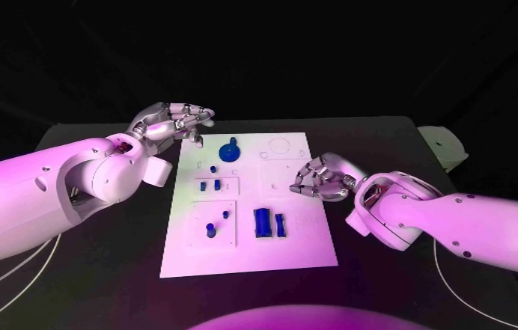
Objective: Assemble the parts on the task board
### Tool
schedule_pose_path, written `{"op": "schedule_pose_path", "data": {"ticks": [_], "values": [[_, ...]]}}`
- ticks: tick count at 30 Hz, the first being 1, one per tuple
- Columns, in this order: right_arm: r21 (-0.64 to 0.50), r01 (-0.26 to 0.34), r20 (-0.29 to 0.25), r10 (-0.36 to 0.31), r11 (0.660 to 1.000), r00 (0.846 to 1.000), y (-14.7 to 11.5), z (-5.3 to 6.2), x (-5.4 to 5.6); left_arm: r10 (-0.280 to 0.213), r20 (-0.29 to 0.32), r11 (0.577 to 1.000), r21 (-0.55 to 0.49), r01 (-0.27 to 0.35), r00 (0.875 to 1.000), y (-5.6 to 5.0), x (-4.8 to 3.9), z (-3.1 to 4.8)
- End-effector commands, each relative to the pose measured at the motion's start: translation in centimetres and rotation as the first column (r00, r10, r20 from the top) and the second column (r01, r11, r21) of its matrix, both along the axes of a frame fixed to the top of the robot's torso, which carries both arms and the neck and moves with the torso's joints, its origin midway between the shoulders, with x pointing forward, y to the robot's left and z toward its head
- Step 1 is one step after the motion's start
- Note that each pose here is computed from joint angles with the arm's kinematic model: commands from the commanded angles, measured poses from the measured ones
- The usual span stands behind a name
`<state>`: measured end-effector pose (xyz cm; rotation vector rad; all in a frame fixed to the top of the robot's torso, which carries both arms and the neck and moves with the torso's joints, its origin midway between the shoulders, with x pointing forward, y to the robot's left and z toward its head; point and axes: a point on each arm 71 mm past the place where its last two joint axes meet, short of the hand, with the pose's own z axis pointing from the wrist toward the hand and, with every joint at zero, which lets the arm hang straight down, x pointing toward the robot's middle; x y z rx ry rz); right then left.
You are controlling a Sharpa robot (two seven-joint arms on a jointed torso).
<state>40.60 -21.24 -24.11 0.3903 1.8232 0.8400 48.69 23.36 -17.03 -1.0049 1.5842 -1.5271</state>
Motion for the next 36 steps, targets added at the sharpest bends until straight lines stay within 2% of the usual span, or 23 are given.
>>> {"op": "schedule_pose_path", "data": {"ticks": [1, 3, 9, 11, 14, 18, 21, 23, 24, 27, 32, 35, 36], "values": [[0.263, 0.040, 0.018, -0.046, 0.964, 0.999, -0.9, 1.0, 1.8, 0.001, 0.060, 0.998, -0.059, 0.002, 0.998, -0.1, 0.27, 0.11], [0.313, 0.080, -0.005, -0.082, 0.946, 0.997, -1.7, 1.1, 3.3, 0.035, 0.065, 0.997, -0.066, -0.031, 0.997, 0.1, 0.57, -0.36], [0.388, 0.152, -0.028, -0.154, 0.909, 0.988, -2.9, 1.2, 6.6, 0.119, 0.064, 0.989, -0.092, -0.113, 0.991, 0.7, 1.08, -1.77], [0.428, 0.186, -0.042, -0.186, 0.884, 0.982, -3.2, 1.1, 7.9, 0.148, 0.064, 0.985, -0.103, -0.141, 0.987, 0.8, 1.47, -2.31], [0.465, 0.202, -0.047, -0.204, 0.862, 0.978, -3.1, 1.0, 9.7, 0.189, 0.066, 0.977, -0.117, -0.180, 0.980, 0.9, 2.16, -3.06], [0.490, 0.194, -0.036, -0.203, 0.850, 0.979, -2.6, 0.8, 11.1, 0.217, 0.060, 0.970, -0.127, -0.208, 0.974, 0.7, 2.82, -4.03], [0.508, 0.186, -0.026, -0.201, 0.841, 0.979, -2.1, 0.8, 11.8, 0.239, 0.055, 0.964, -0.132, -0.231, 0.969, 0.6, 3.17, -4.70], [0.519, 0.181, -0.020, -0.199, 0.836, 0.980, -1.9, 0.8, 12.1, 0.255, 0.054, 0.960, -0.134, -0.246, 0.965, 0.5, 3.43, -5.03], [0.446, 0.224, -0.021, -0.240, 0.867, 0.971, -2.3, 0.6, 12.0, 0.200, 0.031, 0.976, -0.090, -0.196, 0.979, 0.2, 3.17, -5.16], [0.457, 0.226, -0.022, -0.244, 0.860, 0.970, -2.1, 0.6, 11.8, 0.205, 0.031, 0.976, -0.089, -0.201, 0.978, 0.1, 3.08, -5.19], [0.524, 0.246, -0.032, -0.270, 0.816, 0.962, -1.2, 0.7, 10.7, 0.235, 0.033, 0.969, -0.080, -0.232, 0.971, -0.5, 2.46, -5.32], [0.578, 0.267, -0.045, -0.297, 0.771, 0.954, -0.4, 0.8, 9.6, 0.264, 0.035, 0.963, -0.071, -0.261, 0.964, -1.0, 1.85, -5.42], [0.608, 0.281, -0.056, -0.313, 0.743, 0.948, 0.1, 1.0, 8.9, 0.281, 0.036, 0.958, -0.066, -0.278, 0.959, -1.4, 1.46, -5.46]]}}
